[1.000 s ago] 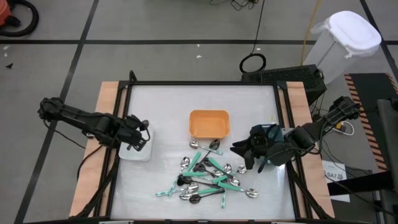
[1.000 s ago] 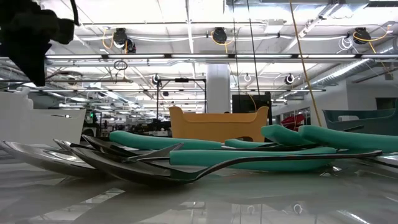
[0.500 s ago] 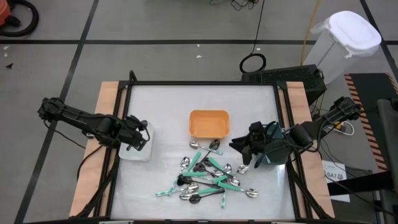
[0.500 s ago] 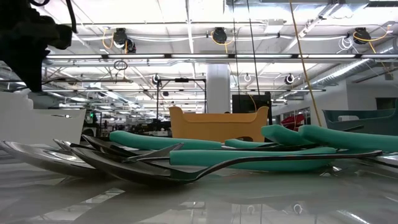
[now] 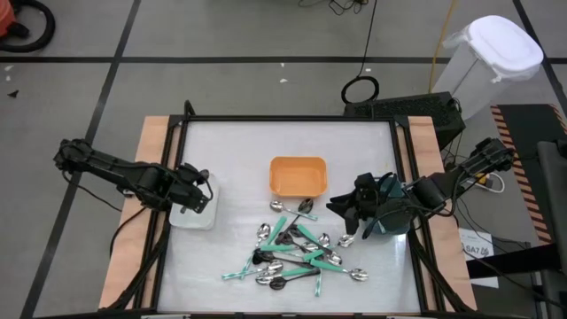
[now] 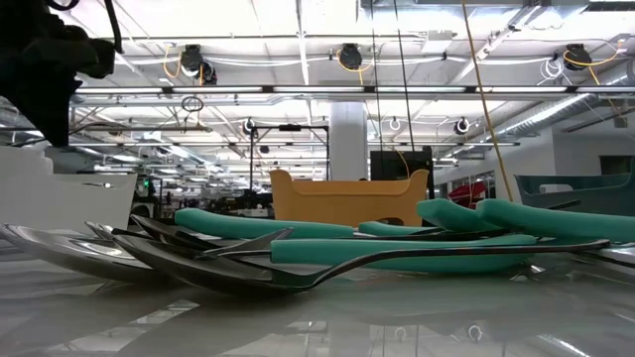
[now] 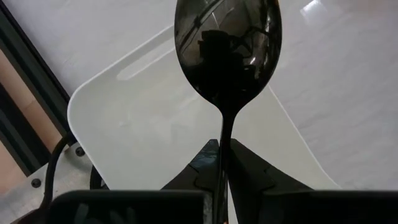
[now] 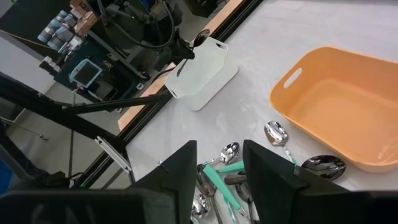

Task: Sort silverware by color (type)
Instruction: Put the black spoon into the white bin

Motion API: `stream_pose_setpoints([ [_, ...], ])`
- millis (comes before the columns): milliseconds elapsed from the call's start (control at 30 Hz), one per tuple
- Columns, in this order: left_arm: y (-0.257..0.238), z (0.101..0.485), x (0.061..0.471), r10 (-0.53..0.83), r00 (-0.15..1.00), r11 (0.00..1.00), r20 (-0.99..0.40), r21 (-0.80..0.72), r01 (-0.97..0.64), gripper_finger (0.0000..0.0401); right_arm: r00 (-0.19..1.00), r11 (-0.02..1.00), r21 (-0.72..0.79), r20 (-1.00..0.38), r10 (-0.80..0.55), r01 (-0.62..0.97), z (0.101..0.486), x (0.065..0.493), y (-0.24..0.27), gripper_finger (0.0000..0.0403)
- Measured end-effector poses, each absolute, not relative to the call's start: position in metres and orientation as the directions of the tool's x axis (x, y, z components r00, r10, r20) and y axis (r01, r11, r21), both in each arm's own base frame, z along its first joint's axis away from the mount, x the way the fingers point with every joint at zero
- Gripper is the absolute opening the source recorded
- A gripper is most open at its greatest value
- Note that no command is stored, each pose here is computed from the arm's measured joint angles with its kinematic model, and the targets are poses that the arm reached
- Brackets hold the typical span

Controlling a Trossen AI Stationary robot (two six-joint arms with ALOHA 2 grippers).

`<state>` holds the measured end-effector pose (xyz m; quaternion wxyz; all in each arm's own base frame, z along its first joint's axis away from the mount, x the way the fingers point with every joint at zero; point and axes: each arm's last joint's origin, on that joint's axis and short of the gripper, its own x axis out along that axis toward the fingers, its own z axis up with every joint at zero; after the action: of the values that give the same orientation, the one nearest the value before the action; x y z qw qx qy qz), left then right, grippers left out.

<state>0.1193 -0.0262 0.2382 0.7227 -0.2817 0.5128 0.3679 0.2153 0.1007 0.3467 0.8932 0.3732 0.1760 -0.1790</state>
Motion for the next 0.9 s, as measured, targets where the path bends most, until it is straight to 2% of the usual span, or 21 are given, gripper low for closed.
stream_pose_setpoints([
  [833,-0.0266,0.2380,0.1191,0.232,0.199,0.549,-0.952,-0.041,-0.835,0.0034,0.876,0.644,0.618,-0.444,-0.187,0.451,0.3472,0.2156,0.1008,0.0125],
  [900,-0.0261,0.2331,0.1187,0.260,0.196,0.548,-0.945,-0.022,-0.836,0.0033,0.876,0.644,0.618,-0.445,-0.187,0.451,0.3471,0.2156,0.1008,0.0125],
])
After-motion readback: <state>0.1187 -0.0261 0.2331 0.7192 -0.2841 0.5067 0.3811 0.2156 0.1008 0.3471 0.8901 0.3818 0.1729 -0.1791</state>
